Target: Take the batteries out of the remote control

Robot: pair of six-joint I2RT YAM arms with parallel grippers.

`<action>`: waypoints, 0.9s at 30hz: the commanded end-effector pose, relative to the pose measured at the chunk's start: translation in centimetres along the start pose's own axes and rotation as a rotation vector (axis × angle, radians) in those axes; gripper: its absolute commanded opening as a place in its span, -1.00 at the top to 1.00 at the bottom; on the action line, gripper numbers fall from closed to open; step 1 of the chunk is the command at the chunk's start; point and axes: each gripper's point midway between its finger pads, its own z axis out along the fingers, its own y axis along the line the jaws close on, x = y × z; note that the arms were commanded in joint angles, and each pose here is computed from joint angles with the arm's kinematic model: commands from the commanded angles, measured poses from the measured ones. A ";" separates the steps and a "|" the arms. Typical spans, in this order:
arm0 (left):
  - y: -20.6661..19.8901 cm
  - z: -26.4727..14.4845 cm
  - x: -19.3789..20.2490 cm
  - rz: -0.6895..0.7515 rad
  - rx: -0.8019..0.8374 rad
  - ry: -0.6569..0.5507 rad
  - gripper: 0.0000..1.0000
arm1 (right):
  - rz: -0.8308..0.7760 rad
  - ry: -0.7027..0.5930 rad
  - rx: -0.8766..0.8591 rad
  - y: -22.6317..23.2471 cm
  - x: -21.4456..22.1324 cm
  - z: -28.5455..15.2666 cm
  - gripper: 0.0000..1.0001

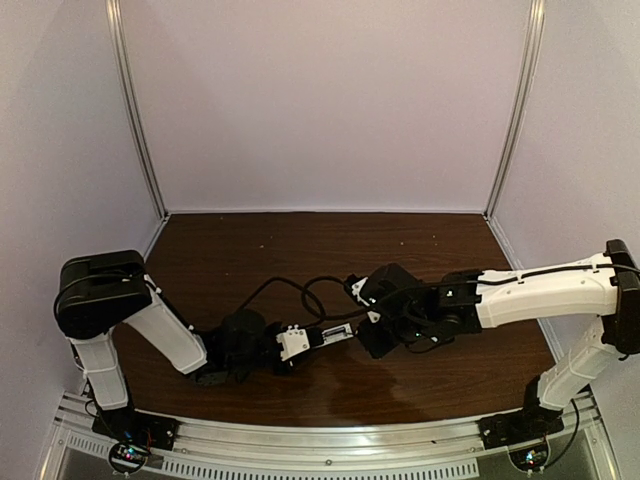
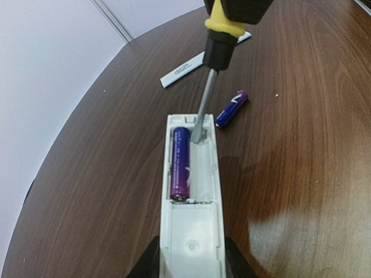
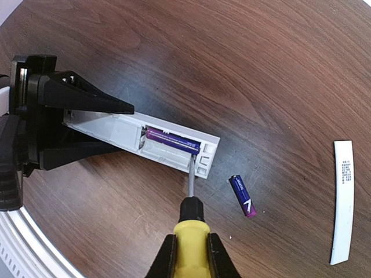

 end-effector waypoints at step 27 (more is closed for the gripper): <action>1.2 -0.1 -1.9 -0.016 -0.047 -0.064 1.00 | 0.032 -0.064 0.025 -0.4 -2.3 -2.0 1.00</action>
